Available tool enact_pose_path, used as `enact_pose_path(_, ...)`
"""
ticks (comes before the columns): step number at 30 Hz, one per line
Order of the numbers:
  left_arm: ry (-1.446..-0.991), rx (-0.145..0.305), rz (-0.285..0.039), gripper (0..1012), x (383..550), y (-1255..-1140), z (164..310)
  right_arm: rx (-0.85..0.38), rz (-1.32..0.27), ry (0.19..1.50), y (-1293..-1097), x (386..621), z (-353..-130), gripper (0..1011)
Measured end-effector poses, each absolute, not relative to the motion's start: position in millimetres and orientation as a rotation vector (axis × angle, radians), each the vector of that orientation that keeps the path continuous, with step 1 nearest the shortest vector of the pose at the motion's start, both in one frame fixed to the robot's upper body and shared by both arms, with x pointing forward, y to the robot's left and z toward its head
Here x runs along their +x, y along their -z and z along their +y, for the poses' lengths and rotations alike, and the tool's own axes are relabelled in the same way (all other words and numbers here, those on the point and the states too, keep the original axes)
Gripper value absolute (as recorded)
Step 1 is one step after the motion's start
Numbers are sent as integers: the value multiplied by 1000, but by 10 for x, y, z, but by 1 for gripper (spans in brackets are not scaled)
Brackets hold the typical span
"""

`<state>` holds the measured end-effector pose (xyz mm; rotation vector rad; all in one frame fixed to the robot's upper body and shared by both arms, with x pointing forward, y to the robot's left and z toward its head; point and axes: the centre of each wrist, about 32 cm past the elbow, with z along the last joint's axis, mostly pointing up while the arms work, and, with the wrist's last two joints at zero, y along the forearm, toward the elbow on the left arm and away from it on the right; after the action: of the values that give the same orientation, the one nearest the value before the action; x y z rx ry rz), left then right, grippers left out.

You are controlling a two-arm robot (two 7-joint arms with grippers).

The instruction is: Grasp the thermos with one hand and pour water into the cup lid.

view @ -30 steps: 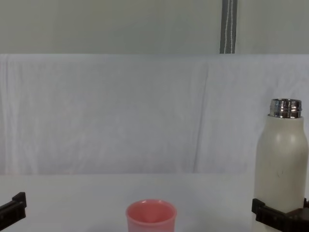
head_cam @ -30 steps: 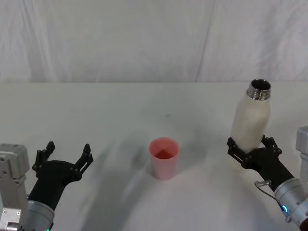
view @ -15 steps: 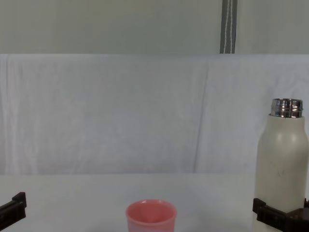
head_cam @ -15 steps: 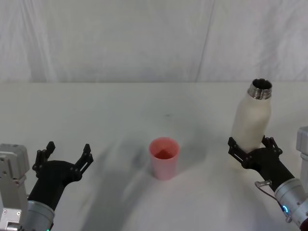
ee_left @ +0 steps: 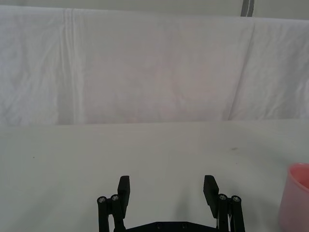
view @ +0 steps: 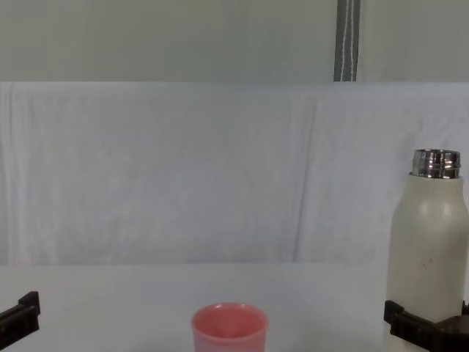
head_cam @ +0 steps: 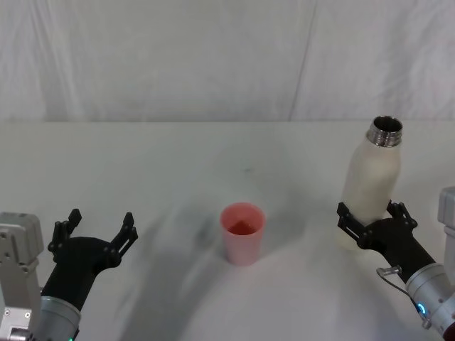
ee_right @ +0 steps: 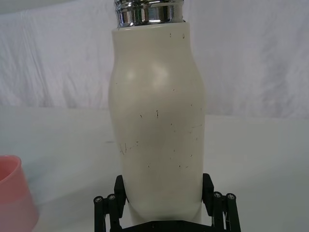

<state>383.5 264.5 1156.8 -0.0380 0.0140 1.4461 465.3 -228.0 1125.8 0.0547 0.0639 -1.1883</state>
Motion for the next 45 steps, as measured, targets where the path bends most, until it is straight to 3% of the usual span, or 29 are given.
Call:
enact_pose_path(24,-1446,-38,14,1001,3835,-11568,2645,55,64,1188,-11259,4654,-2280,951)
enact_pose_path(45,-1446,-38,14,1001,3835,-11568,2645,20,-49,1146,-11450,4620,-2317,951)
